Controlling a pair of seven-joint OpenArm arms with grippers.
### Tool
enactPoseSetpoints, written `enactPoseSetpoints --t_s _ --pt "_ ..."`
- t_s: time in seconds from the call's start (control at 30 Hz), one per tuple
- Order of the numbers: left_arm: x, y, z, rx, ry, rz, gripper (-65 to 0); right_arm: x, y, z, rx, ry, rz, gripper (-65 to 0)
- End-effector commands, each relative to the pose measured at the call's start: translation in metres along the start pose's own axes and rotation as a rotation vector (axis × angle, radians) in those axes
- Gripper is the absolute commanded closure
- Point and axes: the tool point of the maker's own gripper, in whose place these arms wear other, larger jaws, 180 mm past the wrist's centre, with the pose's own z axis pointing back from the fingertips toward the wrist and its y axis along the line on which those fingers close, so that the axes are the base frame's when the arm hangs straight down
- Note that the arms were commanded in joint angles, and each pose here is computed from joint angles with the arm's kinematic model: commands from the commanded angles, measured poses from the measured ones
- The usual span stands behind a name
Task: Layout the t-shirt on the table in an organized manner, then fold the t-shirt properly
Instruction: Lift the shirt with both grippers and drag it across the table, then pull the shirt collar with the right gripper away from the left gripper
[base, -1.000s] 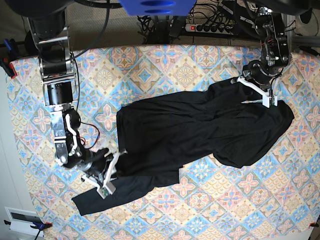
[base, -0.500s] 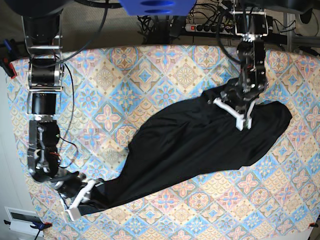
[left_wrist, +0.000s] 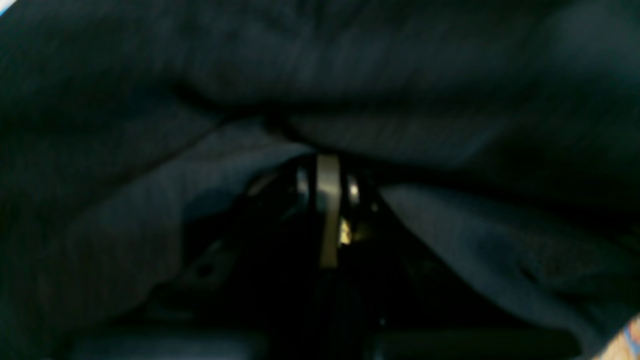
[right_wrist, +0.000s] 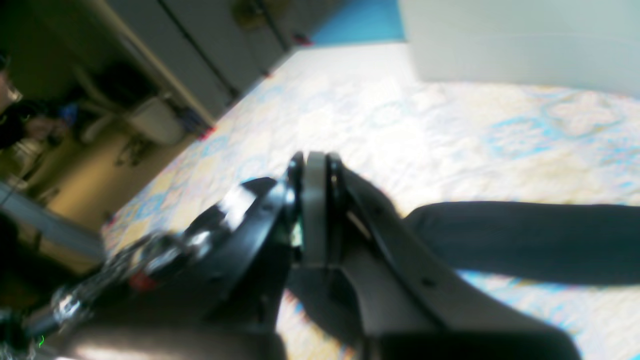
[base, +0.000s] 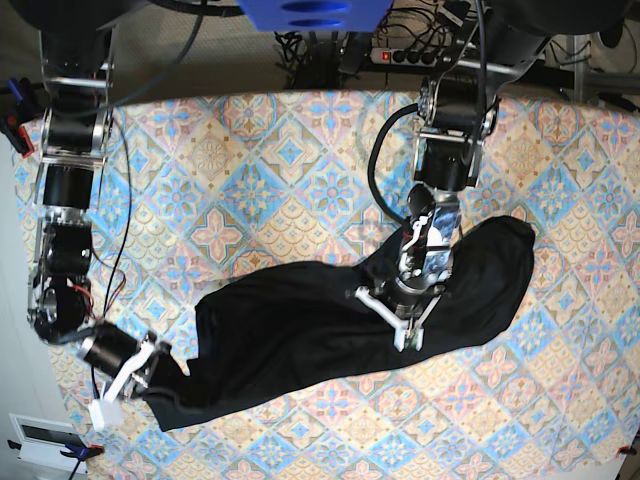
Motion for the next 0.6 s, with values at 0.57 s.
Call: enactPoseSetpoints --t_s 0.57 --pt "0.083 0.038 0.086 -0.035 0.026 0.071 -12.4 -0.106 0.063 0.042 0.067 0.195 0.052 0.0"
